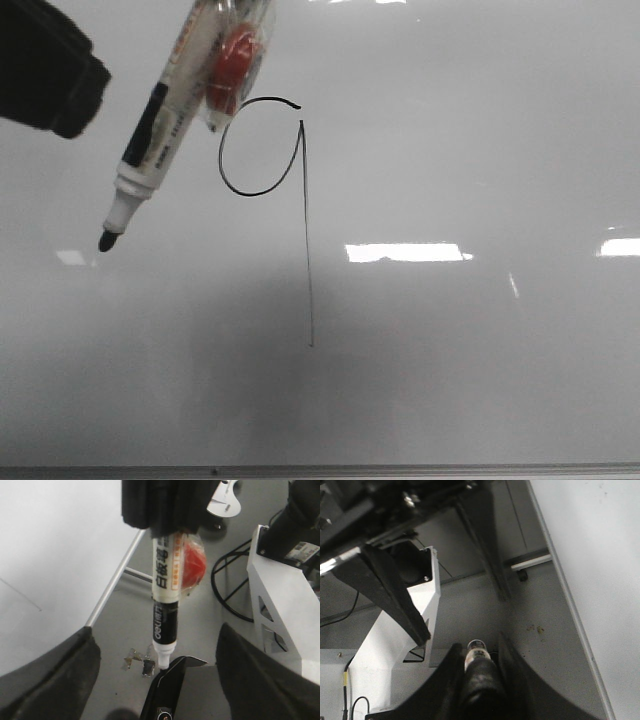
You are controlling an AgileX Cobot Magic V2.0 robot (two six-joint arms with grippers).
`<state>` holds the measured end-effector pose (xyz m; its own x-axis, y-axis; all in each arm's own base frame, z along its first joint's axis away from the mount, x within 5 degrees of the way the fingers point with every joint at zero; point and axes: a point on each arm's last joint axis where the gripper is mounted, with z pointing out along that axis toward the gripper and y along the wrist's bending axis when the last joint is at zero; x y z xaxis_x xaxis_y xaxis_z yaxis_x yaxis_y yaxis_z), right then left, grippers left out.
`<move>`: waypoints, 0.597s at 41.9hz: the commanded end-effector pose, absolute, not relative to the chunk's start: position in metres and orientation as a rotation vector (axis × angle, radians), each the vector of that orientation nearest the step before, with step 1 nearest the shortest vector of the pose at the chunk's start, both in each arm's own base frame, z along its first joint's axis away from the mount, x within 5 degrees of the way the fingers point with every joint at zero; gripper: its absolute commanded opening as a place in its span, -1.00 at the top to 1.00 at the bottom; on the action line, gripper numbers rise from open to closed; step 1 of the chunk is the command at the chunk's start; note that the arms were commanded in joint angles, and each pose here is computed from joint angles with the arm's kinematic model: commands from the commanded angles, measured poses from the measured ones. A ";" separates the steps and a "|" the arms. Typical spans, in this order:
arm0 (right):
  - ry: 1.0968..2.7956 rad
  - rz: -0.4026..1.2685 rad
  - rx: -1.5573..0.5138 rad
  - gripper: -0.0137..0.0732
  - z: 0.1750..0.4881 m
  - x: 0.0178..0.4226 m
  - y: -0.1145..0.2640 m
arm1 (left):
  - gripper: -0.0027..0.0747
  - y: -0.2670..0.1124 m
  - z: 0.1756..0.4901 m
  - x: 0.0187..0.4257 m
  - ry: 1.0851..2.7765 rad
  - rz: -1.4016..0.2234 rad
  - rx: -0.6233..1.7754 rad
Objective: Write number 9 on whiteboard
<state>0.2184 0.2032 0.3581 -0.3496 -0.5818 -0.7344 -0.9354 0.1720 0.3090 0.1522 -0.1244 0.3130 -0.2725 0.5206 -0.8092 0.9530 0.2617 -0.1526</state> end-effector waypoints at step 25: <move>1.802 1.220 -1.422 0.82 0.391 0.200 0.211 | 0.59 -0.141 0.331 0.144 1.798 -1.025 1.377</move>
